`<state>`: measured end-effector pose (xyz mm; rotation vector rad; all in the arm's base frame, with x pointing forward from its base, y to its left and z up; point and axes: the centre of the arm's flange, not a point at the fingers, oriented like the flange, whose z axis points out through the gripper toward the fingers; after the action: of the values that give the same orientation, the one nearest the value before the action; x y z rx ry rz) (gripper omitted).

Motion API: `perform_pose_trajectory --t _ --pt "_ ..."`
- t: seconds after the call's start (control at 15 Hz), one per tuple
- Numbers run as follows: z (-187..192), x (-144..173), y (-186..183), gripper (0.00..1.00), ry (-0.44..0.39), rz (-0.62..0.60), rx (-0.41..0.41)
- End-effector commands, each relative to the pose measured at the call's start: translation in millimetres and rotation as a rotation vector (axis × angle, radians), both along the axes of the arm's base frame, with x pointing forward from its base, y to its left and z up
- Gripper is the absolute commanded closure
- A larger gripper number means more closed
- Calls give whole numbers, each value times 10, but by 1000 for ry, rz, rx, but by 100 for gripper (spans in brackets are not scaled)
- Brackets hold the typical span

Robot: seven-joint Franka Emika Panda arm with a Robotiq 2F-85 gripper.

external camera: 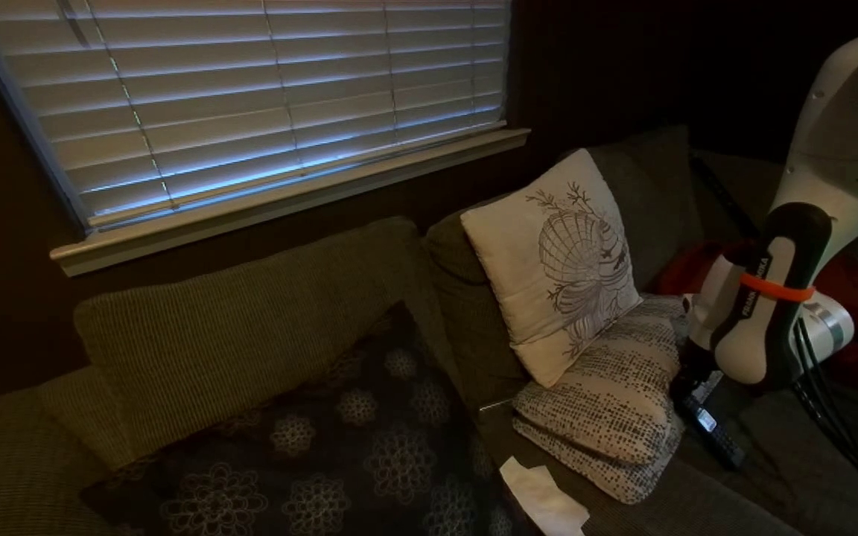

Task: Place the remote control underneath the white cushions.

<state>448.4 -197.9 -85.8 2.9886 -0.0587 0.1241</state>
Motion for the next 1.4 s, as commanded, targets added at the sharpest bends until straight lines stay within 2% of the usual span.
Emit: perform_pose_trajectory --t 0.0,0.6,0.93,1.33 --pt "-16 222 33 0 37 28 50" --pt "-351 119 65 0 157 46 137" --pt "-321 -101 47 0 173 28 113" --pt "-210 -308 116 0 199 56 153"
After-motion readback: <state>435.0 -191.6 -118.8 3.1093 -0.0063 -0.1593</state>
